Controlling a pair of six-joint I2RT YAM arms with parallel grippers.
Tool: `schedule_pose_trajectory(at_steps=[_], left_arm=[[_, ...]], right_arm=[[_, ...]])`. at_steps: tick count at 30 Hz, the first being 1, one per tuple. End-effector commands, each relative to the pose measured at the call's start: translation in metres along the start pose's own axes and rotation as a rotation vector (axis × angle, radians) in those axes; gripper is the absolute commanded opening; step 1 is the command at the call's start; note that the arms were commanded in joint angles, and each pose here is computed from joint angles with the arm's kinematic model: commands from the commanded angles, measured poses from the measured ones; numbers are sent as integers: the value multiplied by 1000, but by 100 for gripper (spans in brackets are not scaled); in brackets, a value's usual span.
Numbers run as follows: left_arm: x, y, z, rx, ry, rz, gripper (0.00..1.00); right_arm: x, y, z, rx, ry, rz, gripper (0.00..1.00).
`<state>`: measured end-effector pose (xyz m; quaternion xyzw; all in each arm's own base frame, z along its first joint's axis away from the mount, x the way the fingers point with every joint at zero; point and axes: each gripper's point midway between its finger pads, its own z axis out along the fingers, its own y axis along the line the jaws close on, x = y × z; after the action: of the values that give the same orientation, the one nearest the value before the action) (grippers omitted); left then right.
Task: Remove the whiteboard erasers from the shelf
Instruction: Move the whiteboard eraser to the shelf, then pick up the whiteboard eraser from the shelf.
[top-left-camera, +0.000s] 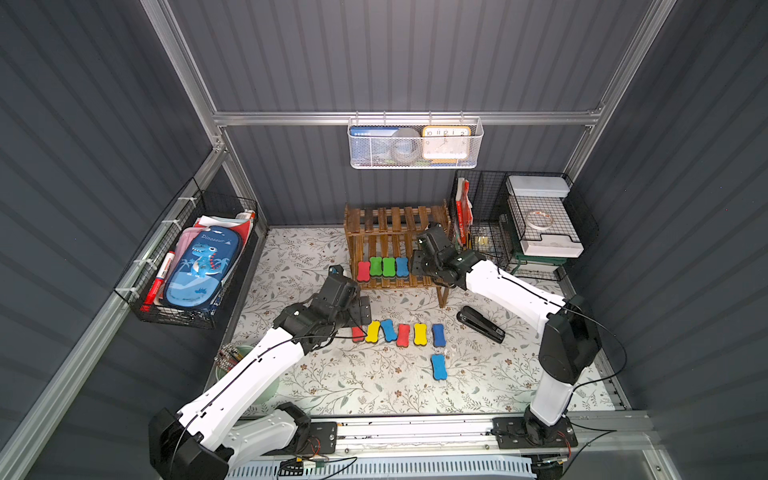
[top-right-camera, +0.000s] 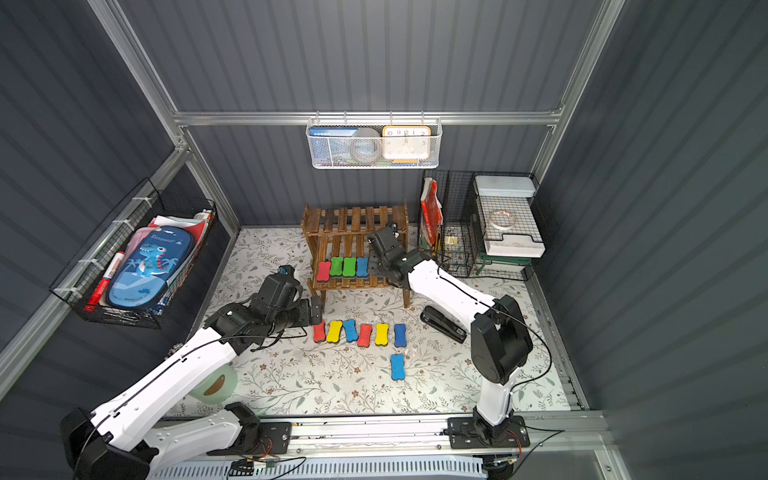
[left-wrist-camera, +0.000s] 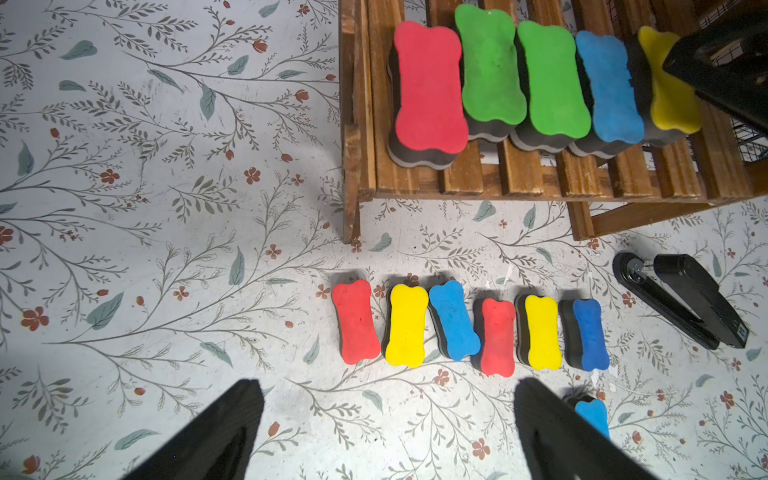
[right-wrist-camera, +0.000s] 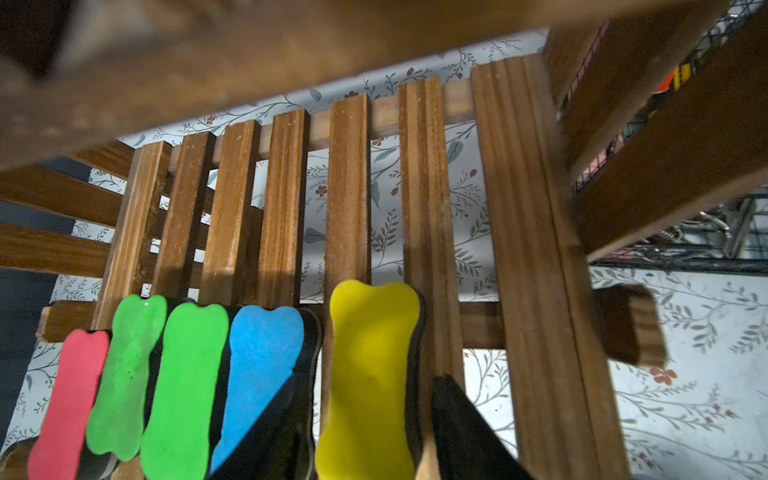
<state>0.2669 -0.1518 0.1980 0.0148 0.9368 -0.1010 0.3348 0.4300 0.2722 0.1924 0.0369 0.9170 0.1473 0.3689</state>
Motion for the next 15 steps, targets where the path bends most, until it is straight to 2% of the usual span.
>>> schedule_pose_trajectory(at_steps=[1, 9, 15], left_arm=[[2, -2, 2, 7, 9, 5, 99], [2, -1, 2, 6, 9, 4, 99], [2, -1, 1, 8, 7, 1, 99]], right_arm=[[7, -2, 9, 17, 33, -17, 52], [26, -9, 18, 34, 101, -34, 49], [22, -7, 13, 32, 91, -34, 34]])
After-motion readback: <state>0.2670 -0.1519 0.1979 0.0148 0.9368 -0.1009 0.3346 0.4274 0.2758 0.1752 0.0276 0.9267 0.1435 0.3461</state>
